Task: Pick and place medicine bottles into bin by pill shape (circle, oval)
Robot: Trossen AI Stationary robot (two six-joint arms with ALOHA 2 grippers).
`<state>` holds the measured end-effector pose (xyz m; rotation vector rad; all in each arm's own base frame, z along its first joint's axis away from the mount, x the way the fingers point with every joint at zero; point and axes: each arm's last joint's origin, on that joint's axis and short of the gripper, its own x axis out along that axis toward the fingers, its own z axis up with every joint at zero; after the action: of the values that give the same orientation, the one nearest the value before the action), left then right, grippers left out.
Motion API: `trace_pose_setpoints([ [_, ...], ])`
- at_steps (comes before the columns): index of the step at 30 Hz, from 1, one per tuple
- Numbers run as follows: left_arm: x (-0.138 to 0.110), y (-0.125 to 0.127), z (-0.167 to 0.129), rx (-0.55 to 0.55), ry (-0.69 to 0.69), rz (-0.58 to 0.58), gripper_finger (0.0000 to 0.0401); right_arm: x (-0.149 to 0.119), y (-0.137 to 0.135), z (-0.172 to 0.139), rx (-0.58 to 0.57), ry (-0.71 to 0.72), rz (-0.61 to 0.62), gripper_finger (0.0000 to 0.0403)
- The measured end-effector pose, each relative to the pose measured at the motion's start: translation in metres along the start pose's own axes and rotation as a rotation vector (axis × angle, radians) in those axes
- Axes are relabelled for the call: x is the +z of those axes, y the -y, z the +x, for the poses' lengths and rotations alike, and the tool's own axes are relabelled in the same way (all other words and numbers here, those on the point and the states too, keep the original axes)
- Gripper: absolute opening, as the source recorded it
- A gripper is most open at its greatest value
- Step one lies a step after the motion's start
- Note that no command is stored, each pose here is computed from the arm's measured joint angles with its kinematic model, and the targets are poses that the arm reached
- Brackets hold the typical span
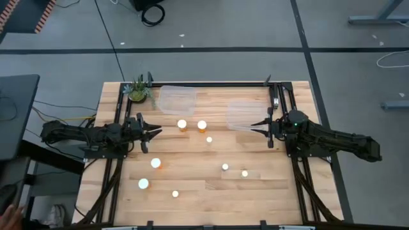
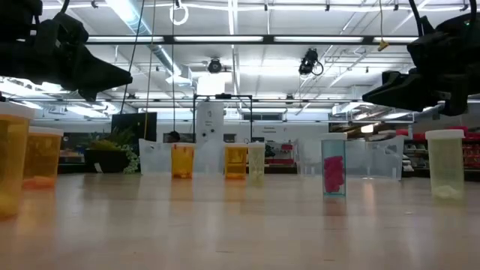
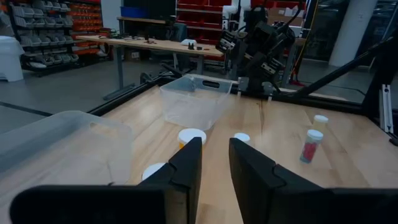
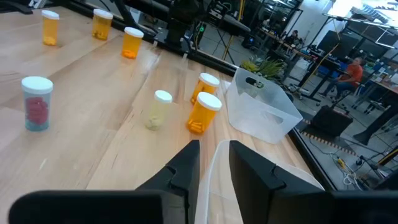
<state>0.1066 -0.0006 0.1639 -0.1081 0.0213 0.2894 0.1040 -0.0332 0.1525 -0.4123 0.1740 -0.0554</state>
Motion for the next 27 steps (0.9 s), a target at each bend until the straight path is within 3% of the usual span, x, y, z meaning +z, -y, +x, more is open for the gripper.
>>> trace_pose_setpoints([
  [27,-0.0001,0.0000,0.0000,0.000,-0.001,0.000,0.0084,0.0001,0.0000,0.0000,0.000,0.001,0.000,0.0093],
])
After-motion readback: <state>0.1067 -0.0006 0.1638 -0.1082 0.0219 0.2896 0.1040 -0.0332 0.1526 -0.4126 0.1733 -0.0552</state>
